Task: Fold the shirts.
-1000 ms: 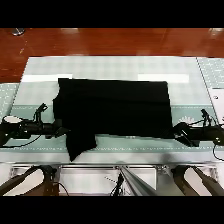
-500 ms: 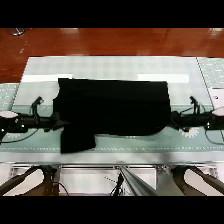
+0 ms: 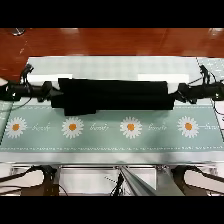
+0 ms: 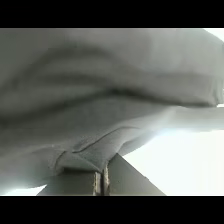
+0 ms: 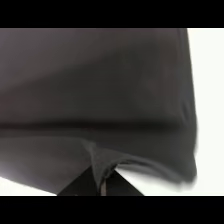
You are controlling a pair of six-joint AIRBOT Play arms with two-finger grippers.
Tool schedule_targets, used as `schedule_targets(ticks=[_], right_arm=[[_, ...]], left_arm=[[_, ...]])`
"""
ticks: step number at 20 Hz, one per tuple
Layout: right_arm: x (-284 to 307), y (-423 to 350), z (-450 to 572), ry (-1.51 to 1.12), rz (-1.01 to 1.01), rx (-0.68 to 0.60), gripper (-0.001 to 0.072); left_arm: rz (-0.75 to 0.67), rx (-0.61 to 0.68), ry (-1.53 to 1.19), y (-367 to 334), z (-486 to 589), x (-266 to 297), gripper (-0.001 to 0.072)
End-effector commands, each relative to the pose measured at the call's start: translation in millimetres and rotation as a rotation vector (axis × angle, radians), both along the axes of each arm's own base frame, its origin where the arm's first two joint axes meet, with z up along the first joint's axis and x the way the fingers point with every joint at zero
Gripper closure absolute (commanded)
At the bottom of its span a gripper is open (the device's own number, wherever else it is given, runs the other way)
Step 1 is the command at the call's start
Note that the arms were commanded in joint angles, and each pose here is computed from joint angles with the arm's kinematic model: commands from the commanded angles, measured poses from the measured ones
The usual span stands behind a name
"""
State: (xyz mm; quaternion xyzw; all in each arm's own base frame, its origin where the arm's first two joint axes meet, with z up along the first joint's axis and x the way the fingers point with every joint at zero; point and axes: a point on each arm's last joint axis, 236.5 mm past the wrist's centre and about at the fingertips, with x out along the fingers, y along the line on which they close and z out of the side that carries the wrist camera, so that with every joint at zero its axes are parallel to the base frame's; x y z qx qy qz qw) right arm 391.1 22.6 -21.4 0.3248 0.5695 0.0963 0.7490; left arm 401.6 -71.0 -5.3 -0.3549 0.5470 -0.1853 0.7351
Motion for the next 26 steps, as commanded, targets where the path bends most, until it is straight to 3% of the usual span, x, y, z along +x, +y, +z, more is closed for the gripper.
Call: schedule_targets(ticks=[1,9,10,11,12,17,20,23,26], right_arm=[[46,5,-14,-0.022,-0.003,0.006,0.0680],[116,-11,-42,-0.025,-0.052,0.025,0.0679],[121,-9,-43,-0.035,-0.060,0.041,0.0565],[124,-9,-43,-0.042,-0.067,0.045,0.0241],[123,-11,-42,-0.051,-0.055,0.038,0.0088],[72,-82,-20,0.043,-0.023,-0.023,0.0092],[29,-98,-39,0.184,-0.012,-0.009,0.0093],[39,-76,-53,0.140,-0.041,0.048,0.0093],[57,-42,-66,0.119,-0.028,0.079,0.0093]], left_arm=[[0.006,-0.026,0.035,-13,-8,60,0.0682],[0.027,-0.042,0.104,-1,-40,132,0.0683],[0.024,-0.043,0.111,-2,-45,132,0.0647],[0.010,-0.045,0.123,-4,-49,128,0.0387],[-0.016,-0.047,0.133,-5,-49,123,0.0011],[-0.118,0.181,0.362,102,-41,42,0.0010],[0.040,0.246,0.326,158,-26,23,0.0010],[0.170,0.195,0.048,139,2,45,0.0010],[0.145,0.144,-0.153,74,21,37,0.0010]])
